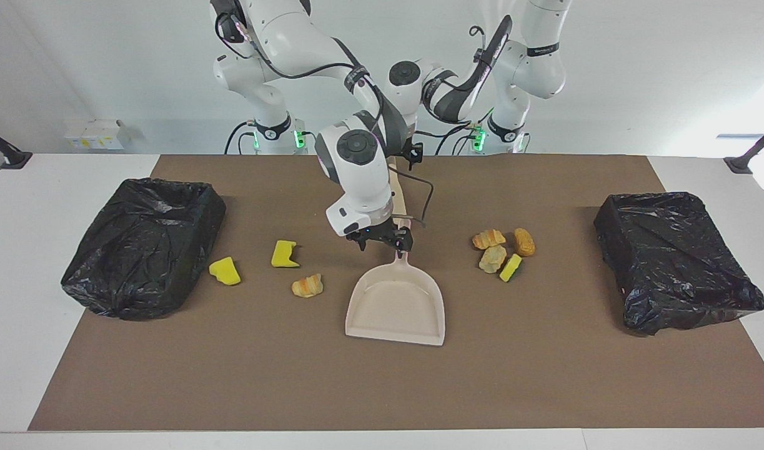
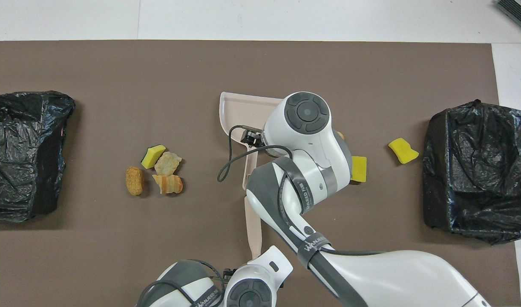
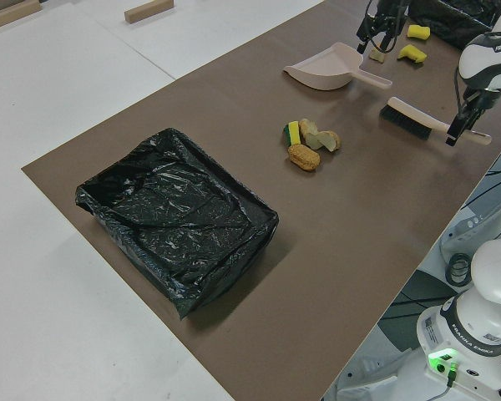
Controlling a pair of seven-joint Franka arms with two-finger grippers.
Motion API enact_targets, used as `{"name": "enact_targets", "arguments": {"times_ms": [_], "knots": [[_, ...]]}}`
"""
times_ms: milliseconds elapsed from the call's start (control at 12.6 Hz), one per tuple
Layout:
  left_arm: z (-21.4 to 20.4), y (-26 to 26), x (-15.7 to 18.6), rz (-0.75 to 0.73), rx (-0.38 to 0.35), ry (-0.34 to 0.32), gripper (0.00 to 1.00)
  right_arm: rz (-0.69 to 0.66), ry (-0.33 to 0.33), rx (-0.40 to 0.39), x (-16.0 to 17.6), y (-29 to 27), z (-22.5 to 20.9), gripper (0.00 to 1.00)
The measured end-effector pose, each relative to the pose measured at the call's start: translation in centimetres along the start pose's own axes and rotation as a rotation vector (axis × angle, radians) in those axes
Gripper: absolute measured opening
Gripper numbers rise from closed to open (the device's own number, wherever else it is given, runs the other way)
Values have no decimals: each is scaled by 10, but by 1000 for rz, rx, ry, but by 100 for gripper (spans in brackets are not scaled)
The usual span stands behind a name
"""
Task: Sweep and dump trash in bin
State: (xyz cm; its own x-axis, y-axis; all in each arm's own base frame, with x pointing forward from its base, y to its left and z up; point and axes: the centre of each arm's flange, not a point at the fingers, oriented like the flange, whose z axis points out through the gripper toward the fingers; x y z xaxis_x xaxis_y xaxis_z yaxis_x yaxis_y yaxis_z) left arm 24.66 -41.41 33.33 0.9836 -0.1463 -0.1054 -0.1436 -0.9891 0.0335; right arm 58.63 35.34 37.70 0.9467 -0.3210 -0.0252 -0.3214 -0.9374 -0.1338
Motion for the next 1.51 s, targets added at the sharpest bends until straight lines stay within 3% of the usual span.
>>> {"name": "enact_targets", "arguments": {"times_ms": [80,398,796,955,1194,1433,1512], "knots": [[0,0,0,0,1,-1,81,-1,9,11,-5,-6,2,100],[-5,-2,0,19,17,-20,26,-17,2,5,-15,-14,11,100],[-6,-7,-4,55,47,-53,26,-48,-20,-18,-36,-23,28,91],[-12,-11,-9,75,68,-79,26,-45,-26,-26,-36,-20,33,78],[-16,-14,-12,85,81,-93,26,-43,-36,-40,-38,-15,40,74],[-20,-21,-21,112,122,-143,26,-45,-35,-39,-38,-16,39,36],[-25,-25,-26,129,141,-166,26,-44,-36,-40,-37,-15,38,33]]}}
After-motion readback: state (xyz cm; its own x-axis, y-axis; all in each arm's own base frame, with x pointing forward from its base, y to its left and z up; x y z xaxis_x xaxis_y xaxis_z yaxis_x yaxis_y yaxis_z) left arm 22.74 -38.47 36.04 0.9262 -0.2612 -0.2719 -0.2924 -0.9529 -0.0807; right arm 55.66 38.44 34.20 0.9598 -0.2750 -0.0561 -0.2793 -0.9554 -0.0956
